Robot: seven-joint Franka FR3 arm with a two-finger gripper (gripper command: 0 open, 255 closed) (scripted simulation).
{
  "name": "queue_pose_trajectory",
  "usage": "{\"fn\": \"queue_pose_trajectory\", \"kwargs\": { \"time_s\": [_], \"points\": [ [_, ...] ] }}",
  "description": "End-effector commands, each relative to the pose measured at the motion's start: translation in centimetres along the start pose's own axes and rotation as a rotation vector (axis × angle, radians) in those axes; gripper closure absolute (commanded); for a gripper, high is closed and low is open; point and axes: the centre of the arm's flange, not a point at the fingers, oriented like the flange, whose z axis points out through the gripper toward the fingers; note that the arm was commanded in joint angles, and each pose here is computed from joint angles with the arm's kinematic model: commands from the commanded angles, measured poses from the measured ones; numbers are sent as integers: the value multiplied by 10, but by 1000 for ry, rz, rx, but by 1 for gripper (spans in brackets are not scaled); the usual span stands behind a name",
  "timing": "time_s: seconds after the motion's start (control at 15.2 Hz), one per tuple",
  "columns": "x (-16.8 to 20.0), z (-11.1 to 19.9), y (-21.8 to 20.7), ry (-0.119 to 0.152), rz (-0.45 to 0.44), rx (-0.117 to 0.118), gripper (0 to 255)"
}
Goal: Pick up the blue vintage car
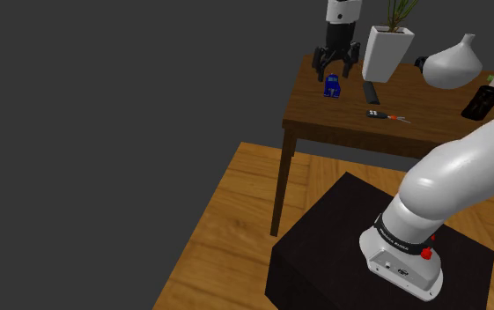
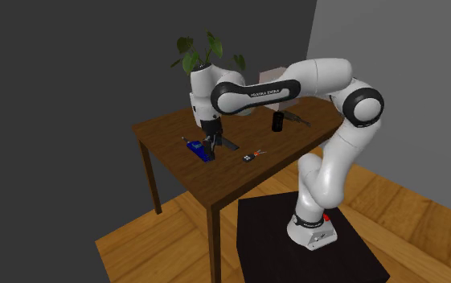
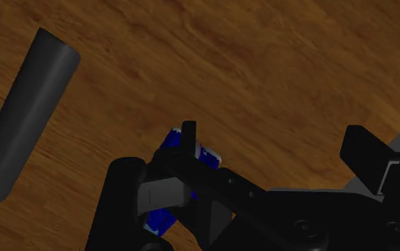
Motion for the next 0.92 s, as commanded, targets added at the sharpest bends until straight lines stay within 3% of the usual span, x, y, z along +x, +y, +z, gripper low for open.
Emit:
{"fn": "queue_pose_trajectory", "kwargs": {
  "time_s": [0.0, 0.66, 0.86],
  "points": [
    [28, 5, 15, -8, 67, 8, 0],
    [131, 24, 108, -52, 388, 52, 0],
    [133, 35, 107, -52, 389, 52, 0]
  ]
}}
